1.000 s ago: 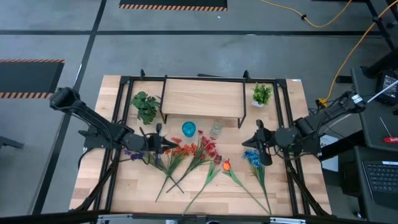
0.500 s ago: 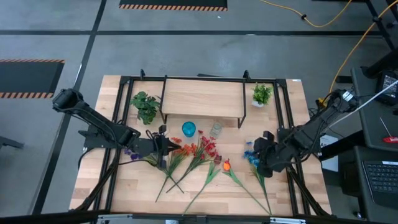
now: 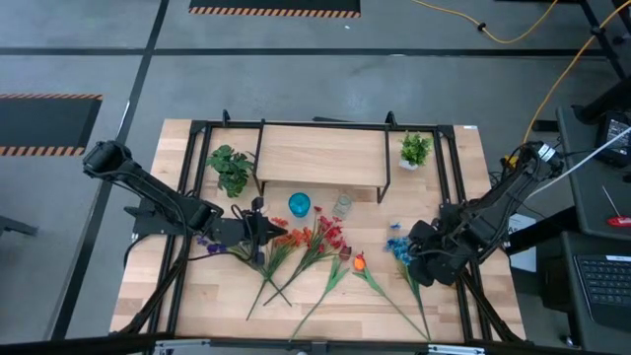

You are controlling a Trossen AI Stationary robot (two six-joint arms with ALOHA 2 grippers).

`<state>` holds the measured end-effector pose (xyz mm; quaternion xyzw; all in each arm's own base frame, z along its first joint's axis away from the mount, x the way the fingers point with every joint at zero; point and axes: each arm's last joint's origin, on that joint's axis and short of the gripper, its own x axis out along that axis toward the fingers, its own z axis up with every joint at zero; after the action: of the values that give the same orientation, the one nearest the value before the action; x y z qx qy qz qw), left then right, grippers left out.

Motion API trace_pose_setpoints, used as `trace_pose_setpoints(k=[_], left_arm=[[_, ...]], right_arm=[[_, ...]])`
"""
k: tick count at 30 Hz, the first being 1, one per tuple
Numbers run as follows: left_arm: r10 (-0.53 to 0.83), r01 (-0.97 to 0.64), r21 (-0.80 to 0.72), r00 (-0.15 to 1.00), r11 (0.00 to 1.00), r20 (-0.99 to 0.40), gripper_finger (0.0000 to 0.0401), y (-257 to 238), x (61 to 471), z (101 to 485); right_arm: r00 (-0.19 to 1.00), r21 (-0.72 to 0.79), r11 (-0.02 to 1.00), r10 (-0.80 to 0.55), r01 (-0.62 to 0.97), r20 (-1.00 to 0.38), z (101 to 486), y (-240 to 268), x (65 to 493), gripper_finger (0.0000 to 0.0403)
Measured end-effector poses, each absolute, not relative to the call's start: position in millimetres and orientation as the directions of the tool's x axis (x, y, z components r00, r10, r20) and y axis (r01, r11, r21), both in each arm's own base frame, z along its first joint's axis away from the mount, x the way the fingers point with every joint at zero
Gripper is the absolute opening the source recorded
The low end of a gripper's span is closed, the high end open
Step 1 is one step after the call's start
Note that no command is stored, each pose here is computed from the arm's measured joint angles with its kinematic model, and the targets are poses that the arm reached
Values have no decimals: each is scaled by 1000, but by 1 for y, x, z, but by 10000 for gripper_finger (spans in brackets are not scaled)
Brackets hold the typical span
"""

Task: Pick and place flowers into a vace then onto a shelf
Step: Put the blue flowers into the blue vase

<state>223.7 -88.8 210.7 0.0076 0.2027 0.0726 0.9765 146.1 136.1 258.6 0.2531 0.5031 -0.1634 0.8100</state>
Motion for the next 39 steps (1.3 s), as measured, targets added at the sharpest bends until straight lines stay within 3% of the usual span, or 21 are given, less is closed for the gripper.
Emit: trace_pose_setpoints(k=[17,31,39], left_arm=[[160,-135,91,906,987,-391,3,-88,224,211],[160,-156,42,907,987,-390,3,-88,224,211],[149,-146,38,908,989,-392,3,-90,223,211]], right_arm=[[411,217,823,-22,524,-912,252,134,144,32],[343,221,796,18,563,-939,244,134,140,200],[326,225,800,39,557,-945,244,134,140,256]])
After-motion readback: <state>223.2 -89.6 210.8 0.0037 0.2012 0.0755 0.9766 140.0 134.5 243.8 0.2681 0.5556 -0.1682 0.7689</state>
